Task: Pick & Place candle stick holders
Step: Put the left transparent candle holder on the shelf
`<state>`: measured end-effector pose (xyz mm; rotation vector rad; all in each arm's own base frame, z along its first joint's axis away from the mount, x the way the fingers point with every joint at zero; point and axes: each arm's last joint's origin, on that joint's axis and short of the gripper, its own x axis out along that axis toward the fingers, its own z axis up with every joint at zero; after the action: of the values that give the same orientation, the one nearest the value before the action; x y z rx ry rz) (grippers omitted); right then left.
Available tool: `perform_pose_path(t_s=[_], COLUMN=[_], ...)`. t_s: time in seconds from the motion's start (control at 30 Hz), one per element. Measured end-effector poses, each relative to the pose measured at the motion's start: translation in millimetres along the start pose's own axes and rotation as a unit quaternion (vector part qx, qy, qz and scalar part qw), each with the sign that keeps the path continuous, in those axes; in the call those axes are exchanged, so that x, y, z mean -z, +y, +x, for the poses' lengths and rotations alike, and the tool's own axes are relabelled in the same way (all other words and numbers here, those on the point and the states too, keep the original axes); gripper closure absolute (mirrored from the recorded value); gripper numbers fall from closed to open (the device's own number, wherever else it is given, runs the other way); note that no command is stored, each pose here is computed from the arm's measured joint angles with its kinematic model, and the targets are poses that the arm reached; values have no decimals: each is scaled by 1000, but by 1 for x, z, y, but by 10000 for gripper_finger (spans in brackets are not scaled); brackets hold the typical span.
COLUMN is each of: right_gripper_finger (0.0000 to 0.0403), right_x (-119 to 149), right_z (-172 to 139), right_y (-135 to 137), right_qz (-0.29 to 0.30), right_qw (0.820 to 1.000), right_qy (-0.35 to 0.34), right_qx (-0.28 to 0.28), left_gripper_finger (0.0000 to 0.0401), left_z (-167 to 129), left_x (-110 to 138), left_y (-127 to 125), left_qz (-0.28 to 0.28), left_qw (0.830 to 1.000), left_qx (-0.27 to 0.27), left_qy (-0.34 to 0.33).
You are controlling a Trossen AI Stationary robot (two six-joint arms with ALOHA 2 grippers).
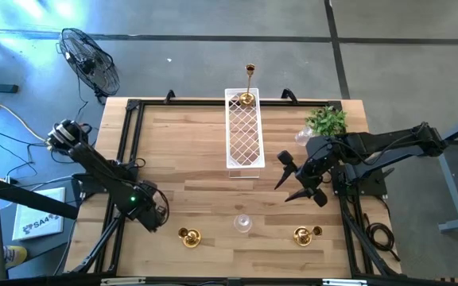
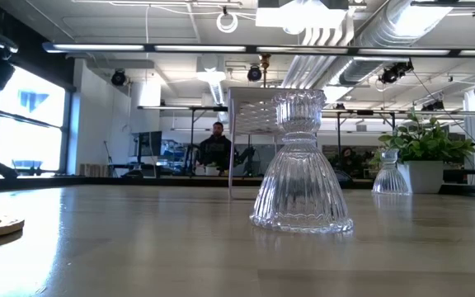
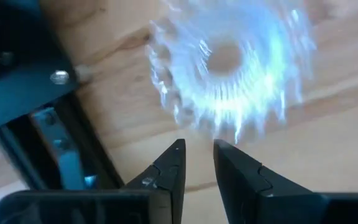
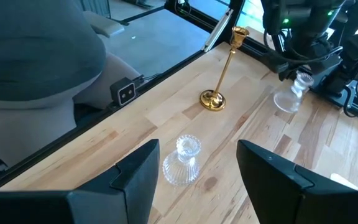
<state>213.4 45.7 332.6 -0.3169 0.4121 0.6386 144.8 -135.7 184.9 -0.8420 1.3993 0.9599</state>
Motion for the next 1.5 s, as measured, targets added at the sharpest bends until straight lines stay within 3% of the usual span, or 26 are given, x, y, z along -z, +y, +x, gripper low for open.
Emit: perform_pose_path(t_s=[0.4, 0.9, 1.07, 1.37, 1.5], right_gripper_finger=[192, 192, 192, 192, 192], right_x=[4, 7, 7, 7, 7], right_z=[14, 23, 23, 23, 23], right_y=[-5, -8, -8, -8, -8], right_qz=[-1, -2, -2, 0, 0], right_qw=[1000, 1000, 1000, 1000, 1000], right_qy=[14, 24, 24, 25, 25], right_qx=[-6, -8, -8, -9, -9], left_gripper_finger=[320, 313, 266, 168, 125], left_z=[1, 1, 0, -3, -7], left_x=[1, 4, 4, 7, 5], left_y=[-2, -5, -3, -9, -9], left_qz=[53, 49, 23, 48, 47], left_qw=[999, 998, 998, 996, 998], left_qx=[7, 14, 5, 32, 32], left_qy=[4, 47, 53, 68, 38])
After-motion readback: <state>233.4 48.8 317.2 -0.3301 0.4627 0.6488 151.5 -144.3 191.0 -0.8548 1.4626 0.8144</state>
